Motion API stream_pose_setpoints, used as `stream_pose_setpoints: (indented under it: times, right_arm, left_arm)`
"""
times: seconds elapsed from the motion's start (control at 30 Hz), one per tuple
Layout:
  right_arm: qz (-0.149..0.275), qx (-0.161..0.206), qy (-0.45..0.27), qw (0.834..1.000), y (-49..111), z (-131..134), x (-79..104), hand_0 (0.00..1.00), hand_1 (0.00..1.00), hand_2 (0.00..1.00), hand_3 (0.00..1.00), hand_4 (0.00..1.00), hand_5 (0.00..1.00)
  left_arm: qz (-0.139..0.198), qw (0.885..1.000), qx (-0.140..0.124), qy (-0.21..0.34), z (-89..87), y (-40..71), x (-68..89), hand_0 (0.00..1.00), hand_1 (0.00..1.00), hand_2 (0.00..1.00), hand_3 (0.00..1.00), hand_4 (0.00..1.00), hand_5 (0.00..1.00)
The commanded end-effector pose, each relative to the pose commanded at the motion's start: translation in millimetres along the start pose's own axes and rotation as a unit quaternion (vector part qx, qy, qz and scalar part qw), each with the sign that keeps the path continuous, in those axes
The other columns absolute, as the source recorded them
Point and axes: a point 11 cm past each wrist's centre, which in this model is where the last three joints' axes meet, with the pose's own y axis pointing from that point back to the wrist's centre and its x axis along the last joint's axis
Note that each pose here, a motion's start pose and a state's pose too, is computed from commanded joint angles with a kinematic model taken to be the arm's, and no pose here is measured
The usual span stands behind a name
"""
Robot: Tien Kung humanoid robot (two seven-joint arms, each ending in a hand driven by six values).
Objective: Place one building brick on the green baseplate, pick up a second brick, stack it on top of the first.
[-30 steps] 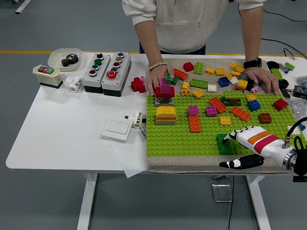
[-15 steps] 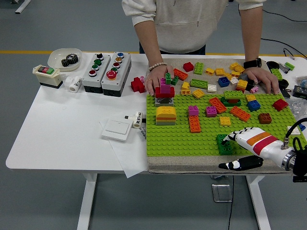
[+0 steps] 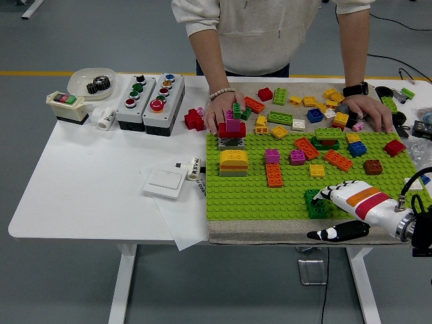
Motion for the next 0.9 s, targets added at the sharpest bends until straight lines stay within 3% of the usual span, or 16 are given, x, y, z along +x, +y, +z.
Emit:
stream_pose_setpoints:
  times: [0.57, 0.77, 0.87, 0.9]
  right_arm:
    - [0.043, -0.003, -0.009, 0.999, -0.3, 1, 14.2, 0.745, 0.721, 0.752, 0.756, 0.998, 0.998]
    - [0.079, -0.024, -0.019, 0.996, -0.3, 11, 26.2, 0.730, 0.710, 0.747, 0.756, 0.998, 0.980]
    - [0.118, -0.051, -0.034, 0.991, -0.3, 25, 36.8, 0.730, 0.710, 0.747, 0.756, 0.998, 0.980]
    - [0.134, -0.062, -0.039, 0.988, 0.2, 30, 40.7, 0.691, 0.693, 0.756, 0.819, 0.998, 0.841]
  left_arm:
    - [0.003, 1.000, 0.003, -0.006, -2.9, -0.6, 2.0, 0.822, 0.785, 0.774, 0.601, 0.675, 0.677]
    - [0.002, 1.000, 0.003, -0.005, -2.8, -0.6, 1.7, 0.822, 0.786, 0.775, 0.601, 0.676, 0.678]
    - [0.002, 1.000, 0.003, -0.004, -2.5, -0.5, 1.4, 0.822, 0.786, 0.775, 0.601, 0.676, 0.678]
    - [0.001, 1.000, 0.003, -0.003, -2.4, -0.5, 1.3, 0.822, 0.785, 0.775, 0.601, 0.675, 0.677]
